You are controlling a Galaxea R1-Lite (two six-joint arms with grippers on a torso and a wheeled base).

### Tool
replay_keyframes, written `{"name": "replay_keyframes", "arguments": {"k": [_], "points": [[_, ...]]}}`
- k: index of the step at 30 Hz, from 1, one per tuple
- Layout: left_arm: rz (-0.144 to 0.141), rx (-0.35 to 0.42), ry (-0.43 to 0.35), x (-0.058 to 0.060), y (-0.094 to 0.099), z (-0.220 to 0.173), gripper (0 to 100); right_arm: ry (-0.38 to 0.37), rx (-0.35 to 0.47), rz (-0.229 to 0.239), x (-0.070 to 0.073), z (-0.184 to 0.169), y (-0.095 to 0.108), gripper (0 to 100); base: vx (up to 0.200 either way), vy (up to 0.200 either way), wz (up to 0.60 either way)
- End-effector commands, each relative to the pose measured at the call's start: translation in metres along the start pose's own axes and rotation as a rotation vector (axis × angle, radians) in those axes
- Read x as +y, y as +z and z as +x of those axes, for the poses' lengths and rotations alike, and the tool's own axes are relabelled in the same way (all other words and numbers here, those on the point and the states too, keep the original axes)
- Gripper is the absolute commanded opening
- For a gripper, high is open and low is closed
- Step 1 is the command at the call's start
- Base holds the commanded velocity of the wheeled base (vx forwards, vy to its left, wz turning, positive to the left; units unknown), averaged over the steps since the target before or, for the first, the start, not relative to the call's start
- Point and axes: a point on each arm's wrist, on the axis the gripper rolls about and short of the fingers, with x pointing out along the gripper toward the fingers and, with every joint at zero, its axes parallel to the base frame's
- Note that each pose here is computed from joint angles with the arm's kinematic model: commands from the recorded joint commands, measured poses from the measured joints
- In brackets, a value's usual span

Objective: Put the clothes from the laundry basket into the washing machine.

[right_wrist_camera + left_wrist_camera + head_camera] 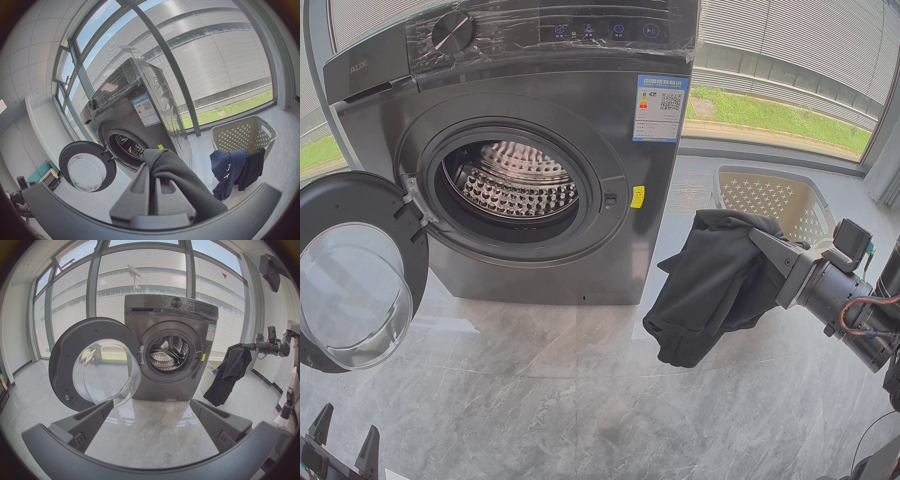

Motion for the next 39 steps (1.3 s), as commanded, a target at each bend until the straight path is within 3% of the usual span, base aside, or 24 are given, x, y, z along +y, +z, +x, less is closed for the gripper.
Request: {"name": "replay_keyframes", "arguments": {"k": [1, 4, 25, 34, 39], "points": [[0.000, 0.001, 0.001, 0.0003, -0.0048, 0.0000, 100, -0.001, 0.002, -0.001, 0.0000, 0.0004, -0.0006, 0, 0.000, 0.000, 0.00], [0.000, 0.001, -0.001, 0.0002, -0.0048, 0.0000, 100, -0.001, 0.008, 0.000, -0.0003, 0.0013, -0.0023, 0, 0.000, 0.000, 0.00], [0.000, 0.001, 0.001, 0.0003, -0.0048, 0.0000, 100, 0.001, 0.004, 0.001, 0.0001, 0.0019, -0.0012, 0, 0.000, 0.200, 0.00], [0.000, 0.001, -0.001, 0.0002, -0.0048, 0.0000, 100, 0.000, 0.005, 0.001, 0.0000, 0.0017, -0.0016, 0, 0.000, 0.000, 0.00], [0.000, 0.001, -0.001, 0.0002, -0.0048, 0.0000, 100, 0.001, 0.007, 0.000, 0.0000, 0.0020, -0.0020, 0, -0.200, 0.000, 0.00]]}}
